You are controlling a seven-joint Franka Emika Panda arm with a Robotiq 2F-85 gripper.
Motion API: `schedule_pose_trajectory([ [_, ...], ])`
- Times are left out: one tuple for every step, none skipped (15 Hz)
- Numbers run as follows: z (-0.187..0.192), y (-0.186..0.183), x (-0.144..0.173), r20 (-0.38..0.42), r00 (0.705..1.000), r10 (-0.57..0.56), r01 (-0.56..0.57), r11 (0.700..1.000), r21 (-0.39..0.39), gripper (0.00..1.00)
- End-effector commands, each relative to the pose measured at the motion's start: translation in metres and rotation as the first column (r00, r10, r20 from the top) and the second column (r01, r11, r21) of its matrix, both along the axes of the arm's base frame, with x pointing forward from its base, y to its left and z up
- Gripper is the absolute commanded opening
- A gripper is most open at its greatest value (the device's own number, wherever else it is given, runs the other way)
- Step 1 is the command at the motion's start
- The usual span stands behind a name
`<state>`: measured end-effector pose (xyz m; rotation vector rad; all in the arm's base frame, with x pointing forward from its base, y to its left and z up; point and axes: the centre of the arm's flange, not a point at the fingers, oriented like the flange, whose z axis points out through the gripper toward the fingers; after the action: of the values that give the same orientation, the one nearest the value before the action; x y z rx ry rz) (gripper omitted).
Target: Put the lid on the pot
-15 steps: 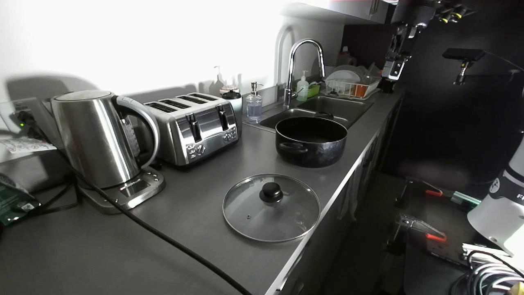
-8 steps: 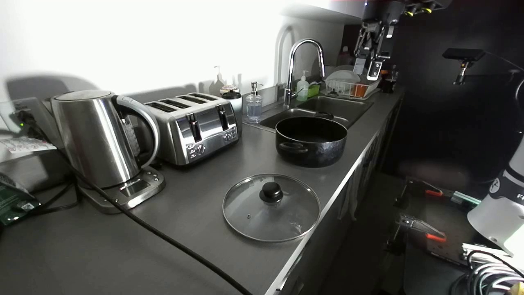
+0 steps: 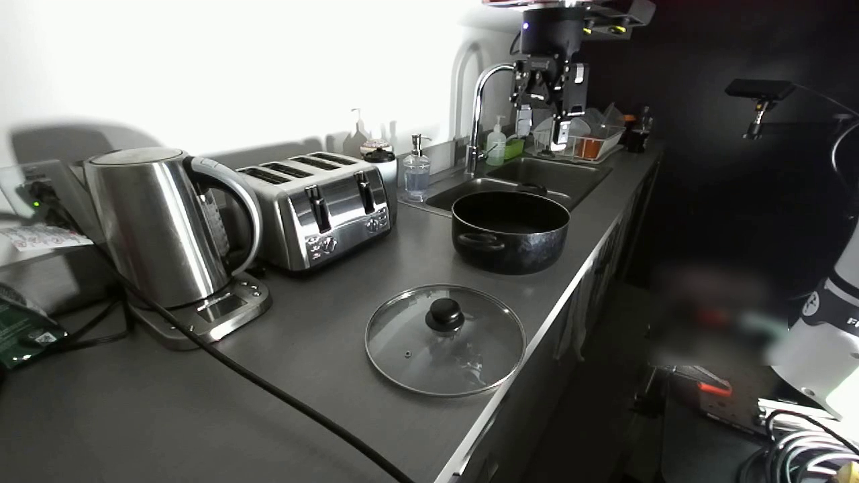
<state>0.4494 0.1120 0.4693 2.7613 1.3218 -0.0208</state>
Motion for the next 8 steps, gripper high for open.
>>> schedule_pose_trajectory([
  [-0.015, 0.034, 0.034, -0.04, 0.985, 0.167, -0.169, 0.983, -0.068, 1.0],
  [-0.024, 0.044, 0.035, -0.054, 0.976, 0.212, -0.216, 0.973, -0.08, 1.0],
  [-0.033, 0.052, 0.036, -0.066, 0.966, 0.251, -0.256, 0.962, -0.09, 1.0],
  [-0.043, 0.059, 0.036, -0.08, 0.954, 0.29, -0.297, 0.95, -0.097, 1.0],
  [-0.051, 0.066, 0.036, -0.095, 0.94, 0.328, -0.337, 0.936, -0.102, 1.0],
  [-0.061, 0.071, 0.036, -0.105, 0.925, 0.364, -0.375, 0.921, -0.104, 1.0],
  [-0.07, 0.076, 0.037, -0.116, 0.911, 0.395, -0.407, 0.907, -0.104, 1.0],
  [-0.081, 0.081, 0.038, -0.124, 0.896, 0.426, -0.439, 0.893, -0.101, 1.0],
])
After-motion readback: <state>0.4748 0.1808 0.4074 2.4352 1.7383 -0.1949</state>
